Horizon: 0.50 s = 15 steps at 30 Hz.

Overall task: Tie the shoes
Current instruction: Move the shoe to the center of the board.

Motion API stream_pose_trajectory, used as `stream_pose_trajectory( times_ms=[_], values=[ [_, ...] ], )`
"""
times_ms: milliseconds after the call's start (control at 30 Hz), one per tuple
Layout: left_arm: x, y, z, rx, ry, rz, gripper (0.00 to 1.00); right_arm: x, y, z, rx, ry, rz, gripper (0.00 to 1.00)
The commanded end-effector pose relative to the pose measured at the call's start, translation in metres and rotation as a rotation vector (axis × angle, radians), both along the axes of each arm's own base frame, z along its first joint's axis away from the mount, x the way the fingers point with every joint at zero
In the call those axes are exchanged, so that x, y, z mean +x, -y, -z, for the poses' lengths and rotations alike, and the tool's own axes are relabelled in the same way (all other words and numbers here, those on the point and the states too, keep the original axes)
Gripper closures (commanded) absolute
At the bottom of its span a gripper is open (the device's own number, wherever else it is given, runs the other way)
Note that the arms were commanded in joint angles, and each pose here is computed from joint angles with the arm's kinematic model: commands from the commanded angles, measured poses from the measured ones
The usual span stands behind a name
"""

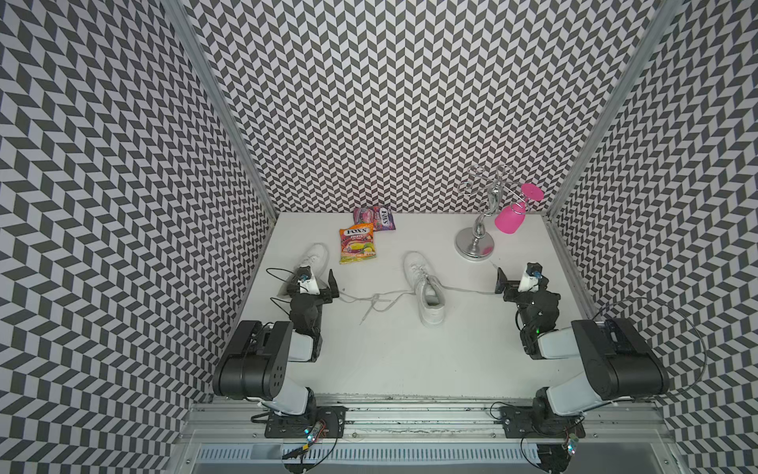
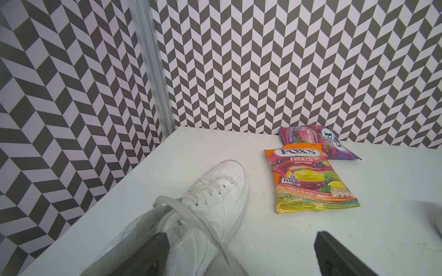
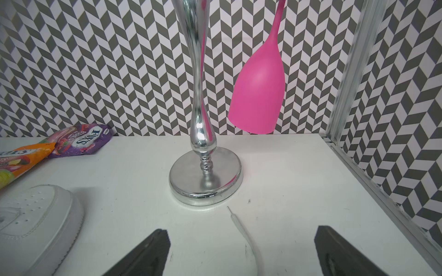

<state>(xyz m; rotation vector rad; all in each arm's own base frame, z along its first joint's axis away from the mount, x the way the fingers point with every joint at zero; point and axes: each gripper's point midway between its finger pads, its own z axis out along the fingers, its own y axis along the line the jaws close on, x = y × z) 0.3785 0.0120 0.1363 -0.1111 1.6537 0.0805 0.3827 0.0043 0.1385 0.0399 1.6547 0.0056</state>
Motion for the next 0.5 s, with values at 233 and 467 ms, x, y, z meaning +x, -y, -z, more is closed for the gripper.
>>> stream_pose_trajectory(
  times_ms=[233, 467],
  values=[
    [0.0043, -0.0026, -0.0097, -0.003, 0.035, -0.010, 0.00, 0.0034, 0.0017, -0.0142, 0.008, 0.053, 0.016, 0.00],
    [0.0033, -0.0026, -0.0099, -0.004, 0.037, -0.010, 0.00, 0.0019, 0.0030, -0.0149, 0.013, 0.059, 0.023, 0.01]
  ],
)
